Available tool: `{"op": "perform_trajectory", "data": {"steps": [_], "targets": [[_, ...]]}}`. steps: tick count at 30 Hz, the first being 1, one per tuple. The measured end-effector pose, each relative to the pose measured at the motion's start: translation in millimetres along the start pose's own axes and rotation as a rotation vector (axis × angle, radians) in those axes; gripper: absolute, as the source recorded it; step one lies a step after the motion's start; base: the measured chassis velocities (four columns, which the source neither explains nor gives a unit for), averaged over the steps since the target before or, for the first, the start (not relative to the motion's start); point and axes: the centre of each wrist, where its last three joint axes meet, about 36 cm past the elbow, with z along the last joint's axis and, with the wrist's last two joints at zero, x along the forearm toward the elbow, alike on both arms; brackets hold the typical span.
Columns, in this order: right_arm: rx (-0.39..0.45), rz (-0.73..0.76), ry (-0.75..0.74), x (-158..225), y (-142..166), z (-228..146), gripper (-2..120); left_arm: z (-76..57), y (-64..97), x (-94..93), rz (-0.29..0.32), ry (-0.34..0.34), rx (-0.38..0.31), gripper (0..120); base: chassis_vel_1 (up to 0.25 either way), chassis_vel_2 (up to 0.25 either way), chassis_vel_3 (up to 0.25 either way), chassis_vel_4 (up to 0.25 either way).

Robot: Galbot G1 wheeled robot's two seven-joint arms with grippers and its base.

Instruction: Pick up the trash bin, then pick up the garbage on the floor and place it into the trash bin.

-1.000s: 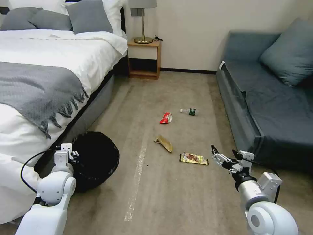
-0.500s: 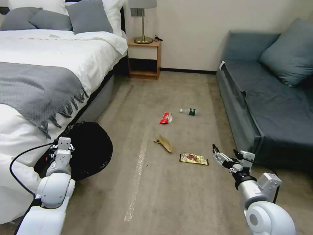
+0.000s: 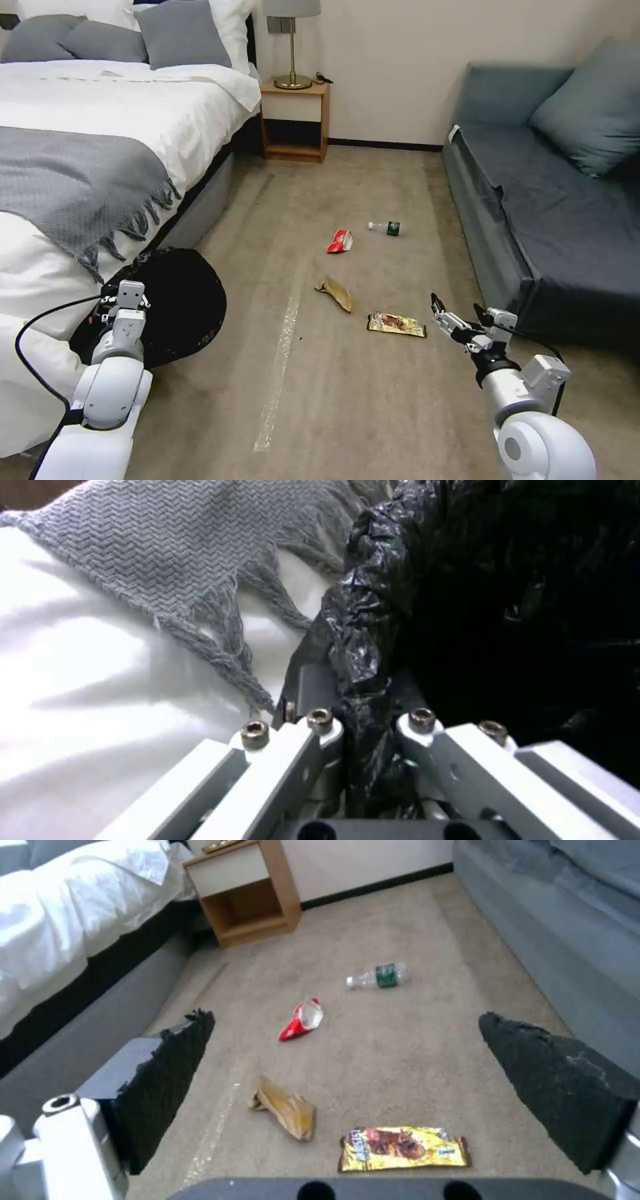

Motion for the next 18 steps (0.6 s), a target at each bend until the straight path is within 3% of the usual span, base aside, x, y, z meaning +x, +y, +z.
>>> {"op": "perform_trajectory", "data": {"steps": [18], "targets": [[-0.01, 0.005, -0.031, 1.9, -4.7, -0.1, 100, 2.4, -2.4, -1.1, 0.04, -0.016, 0.011, 4, 0.0, 0.0, 0.0, 0.0]]}}
